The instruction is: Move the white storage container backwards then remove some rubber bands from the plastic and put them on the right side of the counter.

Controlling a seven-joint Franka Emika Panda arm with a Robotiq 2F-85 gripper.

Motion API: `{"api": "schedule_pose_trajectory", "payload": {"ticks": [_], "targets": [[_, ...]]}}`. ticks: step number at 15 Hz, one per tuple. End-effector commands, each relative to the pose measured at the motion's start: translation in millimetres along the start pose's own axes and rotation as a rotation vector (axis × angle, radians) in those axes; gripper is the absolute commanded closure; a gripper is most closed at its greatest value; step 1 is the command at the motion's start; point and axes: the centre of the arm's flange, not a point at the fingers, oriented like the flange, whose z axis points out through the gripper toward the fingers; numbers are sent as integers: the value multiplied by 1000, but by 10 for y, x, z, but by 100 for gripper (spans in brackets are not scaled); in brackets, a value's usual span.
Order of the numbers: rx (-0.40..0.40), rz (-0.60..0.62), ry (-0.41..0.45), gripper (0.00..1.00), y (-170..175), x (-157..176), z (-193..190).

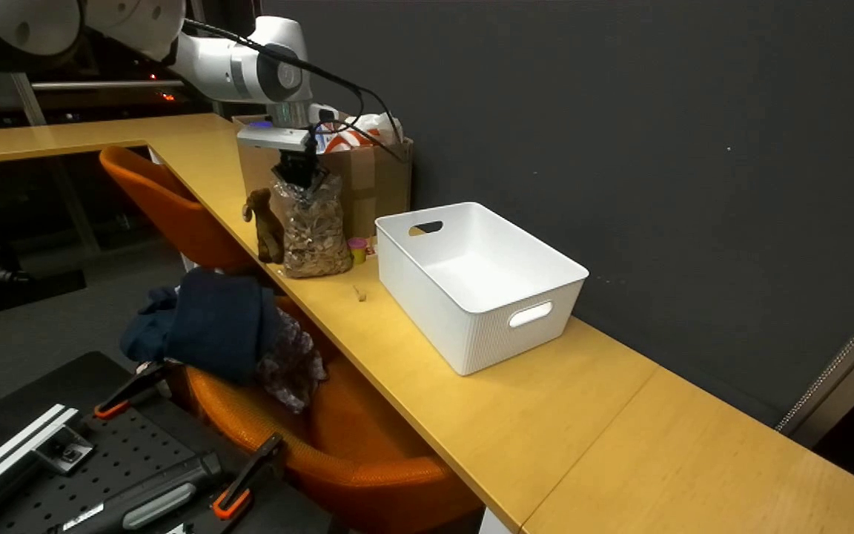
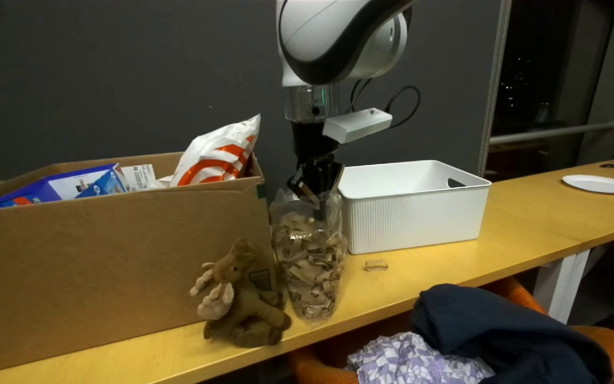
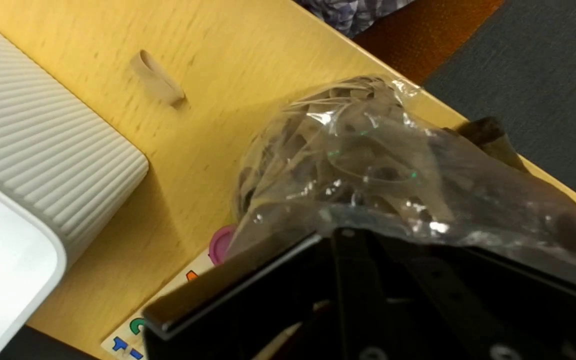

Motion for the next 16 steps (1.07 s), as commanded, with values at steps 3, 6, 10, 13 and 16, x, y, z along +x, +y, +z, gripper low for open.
{"api": "schedule_pose_trajectory", "payload": {"ticks": [3, 6, 10, 13, 16], "targets": [[-9, -11, 37, 100, -41, -89, 22], [3, -32, 70, 100, -156, -34, -8], [-1, -51, 101, 100, -217, 34, -10], [2, -45, 113, 75, -180, 78, 6], [-5, -41, 101, 57, -117, 117, 77]]}}
